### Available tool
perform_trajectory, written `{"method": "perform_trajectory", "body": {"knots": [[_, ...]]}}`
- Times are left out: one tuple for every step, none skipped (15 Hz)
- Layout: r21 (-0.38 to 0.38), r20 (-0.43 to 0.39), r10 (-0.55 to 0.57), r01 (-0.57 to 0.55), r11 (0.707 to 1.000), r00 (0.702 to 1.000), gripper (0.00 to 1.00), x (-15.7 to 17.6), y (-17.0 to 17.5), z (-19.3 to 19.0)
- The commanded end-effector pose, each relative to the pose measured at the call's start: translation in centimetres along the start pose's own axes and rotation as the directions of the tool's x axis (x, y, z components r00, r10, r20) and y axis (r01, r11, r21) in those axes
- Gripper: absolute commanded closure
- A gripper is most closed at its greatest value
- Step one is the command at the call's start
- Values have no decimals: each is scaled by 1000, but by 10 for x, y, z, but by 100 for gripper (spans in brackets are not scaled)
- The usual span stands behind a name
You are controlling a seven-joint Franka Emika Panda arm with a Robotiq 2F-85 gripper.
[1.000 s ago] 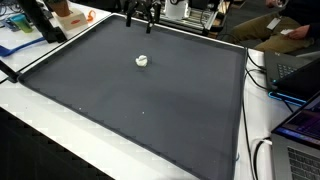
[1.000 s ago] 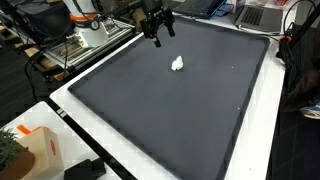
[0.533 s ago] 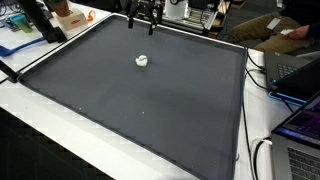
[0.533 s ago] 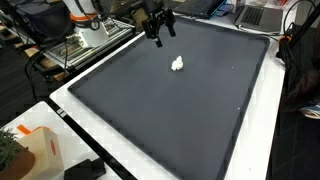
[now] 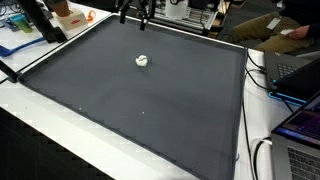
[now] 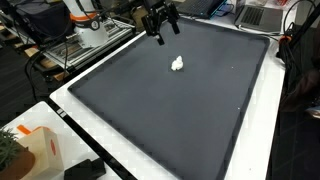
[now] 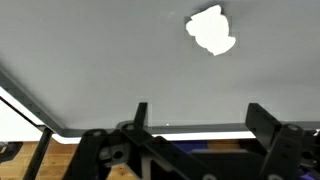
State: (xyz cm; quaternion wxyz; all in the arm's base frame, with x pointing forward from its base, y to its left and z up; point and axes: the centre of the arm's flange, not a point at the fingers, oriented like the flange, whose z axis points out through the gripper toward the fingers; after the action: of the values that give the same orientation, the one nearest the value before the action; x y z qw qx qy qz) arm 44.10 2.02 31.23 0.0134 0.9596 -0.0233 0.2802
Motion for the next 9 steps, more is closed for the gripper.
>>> {"method": "perform_trajectory", "body": {"knots": [[7,-30,27,-26,1000,999,0,-5,-12,35],[15,-31,20,-19,1000,999,0,-3,-16,36],[27,-33,14,-14,1000,999,0,-2,-19,37],[33,-34,8,-7,999,999,0,-1,-22,37],[38,-36,5,-3,999,999,0,-1,-25,37],[44,-36,0,2,999,999,0,-1,-29,38],[53,-32,-5,7,999,999,0,-1,-31,38],[64,-25,-12,14,998,1000,0,-1,-35,39],[75,-9,-23,24,997,1000,0,-2,-39,39]]}}
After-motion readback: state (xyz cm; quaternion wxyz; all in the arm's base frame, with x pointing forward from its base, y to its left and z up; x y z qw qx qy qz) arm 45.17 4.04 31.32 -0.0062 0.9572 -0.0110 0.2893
